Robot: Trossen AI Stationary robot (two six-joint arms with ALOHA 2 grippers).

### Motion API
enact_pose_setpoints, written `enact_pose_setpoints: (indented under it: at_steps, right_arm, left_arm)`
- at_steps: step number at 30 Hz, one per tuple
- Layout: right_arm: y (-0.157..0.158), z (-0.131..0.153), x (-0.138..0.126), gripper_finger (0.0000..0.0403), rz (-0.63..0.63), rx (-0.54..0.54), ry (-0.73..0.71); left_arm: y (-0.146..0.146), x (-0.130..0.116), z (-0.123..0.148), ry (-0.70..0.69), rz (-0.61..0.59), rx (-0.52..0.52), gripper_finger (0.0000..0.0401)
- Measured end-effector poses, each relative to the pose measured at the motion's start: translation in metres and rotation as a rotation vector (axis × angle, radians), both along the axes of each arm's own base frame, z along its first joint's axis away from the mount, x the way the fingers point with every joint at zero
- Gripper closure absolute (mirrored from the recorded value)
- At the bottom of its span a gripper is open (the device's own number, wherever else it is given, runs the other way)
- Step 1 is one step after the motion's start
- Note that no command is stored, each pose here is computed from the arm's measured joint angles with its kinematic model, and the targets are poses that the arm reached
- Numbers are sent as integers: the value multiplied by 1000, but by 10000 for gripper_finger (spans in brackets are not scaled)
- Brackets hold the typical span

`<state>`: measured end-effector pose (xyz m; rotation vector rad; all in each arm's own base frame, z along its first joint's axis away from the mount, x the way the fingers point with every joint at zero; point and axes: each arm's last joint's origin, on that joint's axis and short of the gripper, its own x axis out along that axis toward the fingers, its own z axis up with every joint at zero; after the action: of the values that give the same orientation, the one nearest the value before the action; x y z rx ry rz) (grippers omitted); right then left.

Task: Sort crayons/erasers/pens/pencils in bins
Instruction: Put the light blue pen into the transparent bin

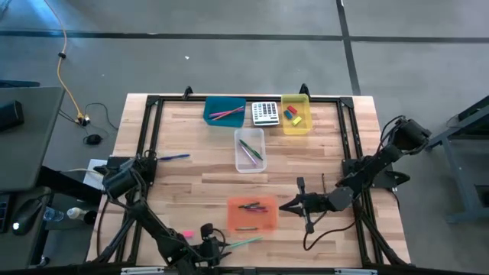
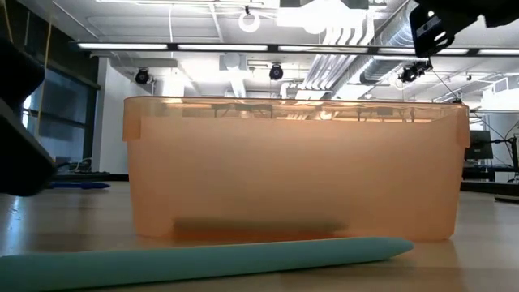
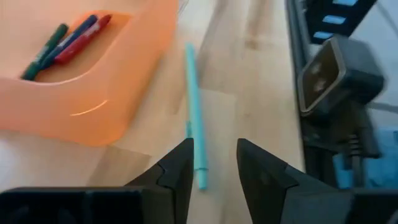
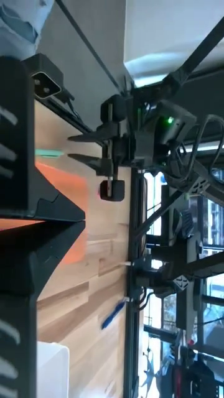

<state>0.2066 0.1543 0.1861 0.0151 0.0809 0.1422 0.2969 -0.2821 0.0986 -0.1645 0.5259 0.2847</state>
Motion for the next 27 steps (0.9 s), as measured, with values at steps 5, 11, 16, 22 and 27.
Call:
enact_pose_setpoints:
  at_steps: [5,11,16,22,27]
  right_arm:
    - [3,0,-2,403,-8,-9,1]
    - [2,-1,-2,403,-9,-20,6]
    - [2,-1,-2,403,-8,-31,0]
    - [2,-1,-2,403,-9,-9,7]
    - [2,-1,-2,403,-9,-1,8]
  left_arm:
    - [5,4,-2,50,-19,-20,288]
    - [13,4,-10,146,-16,-29,288]
    - [16,6,-16,160,1,-19,297]
    - [18,7,-21,200,-41,21,361]
    - [18,7,-21,224,-84,46,394]
